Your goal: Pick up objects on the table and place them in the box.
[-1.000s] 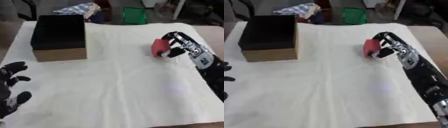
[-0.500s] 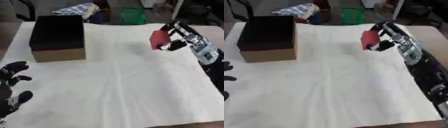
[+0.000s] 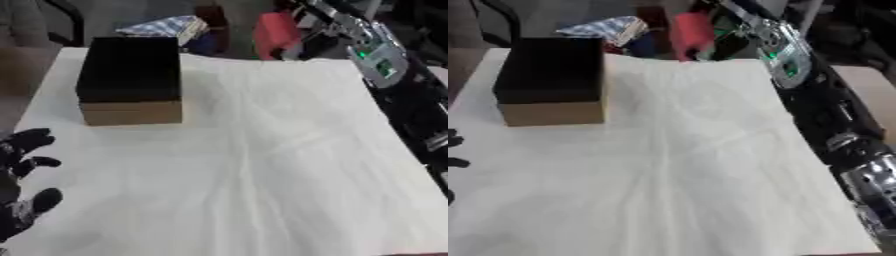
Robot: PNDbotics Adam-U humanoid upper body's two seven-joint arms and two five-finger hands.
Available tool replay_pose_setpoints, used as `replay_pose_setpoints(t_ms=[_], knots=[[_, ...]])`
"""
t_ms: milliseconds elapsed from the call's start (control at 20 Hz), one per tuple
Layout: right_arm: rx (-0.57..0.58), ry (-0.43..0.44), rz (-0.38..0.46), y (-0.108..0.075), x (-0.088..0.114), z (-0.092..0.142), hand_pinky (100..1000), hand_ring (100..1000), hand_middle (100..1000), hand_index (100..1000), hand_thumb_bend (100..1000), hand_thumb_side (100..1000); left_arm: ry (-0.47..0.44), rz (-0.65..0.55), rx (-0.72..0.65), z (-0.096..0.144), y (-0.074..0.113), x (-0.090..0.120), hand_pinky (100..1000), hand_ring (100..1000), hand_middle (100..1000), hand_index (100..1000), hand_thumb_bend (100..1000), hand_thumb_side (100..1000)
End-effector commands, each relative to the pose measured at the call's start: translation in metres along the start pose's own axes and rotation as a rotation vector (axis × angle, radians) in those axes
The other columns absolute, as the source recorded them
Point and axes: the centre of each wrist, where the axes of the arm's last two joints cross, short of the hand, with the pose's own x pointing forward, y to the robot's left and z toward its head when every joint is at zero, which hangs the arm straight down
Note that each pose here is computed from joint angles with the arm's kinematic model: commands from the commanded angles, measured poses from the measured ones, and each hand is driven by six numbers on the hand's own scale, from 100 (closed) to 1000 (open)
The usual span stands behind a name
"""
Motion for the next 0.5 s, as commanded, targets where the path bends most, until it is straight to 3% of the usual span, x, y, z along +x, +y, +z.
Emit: replay_pose_setpoints(t_ms=[50, 500], knots=[[-0.02, -0.003, 0.027, -0.009, 0.006, -0.011, 658, 744, 394, 520, 433, 100, -0.036, -0.018, -0.061, -0.009, -0.001, 0.008, 597, 795, 743, 734, 1000, 506], [-0.134, 0.054, -0.003, 0.007, 0.007, -0.031, 660, 759, 442, 569, 456, 100, -0.104, 0.014, -0.15, -0.029, -0.017, 0.02, 597, 795, 742, 735, 1000, 489]])
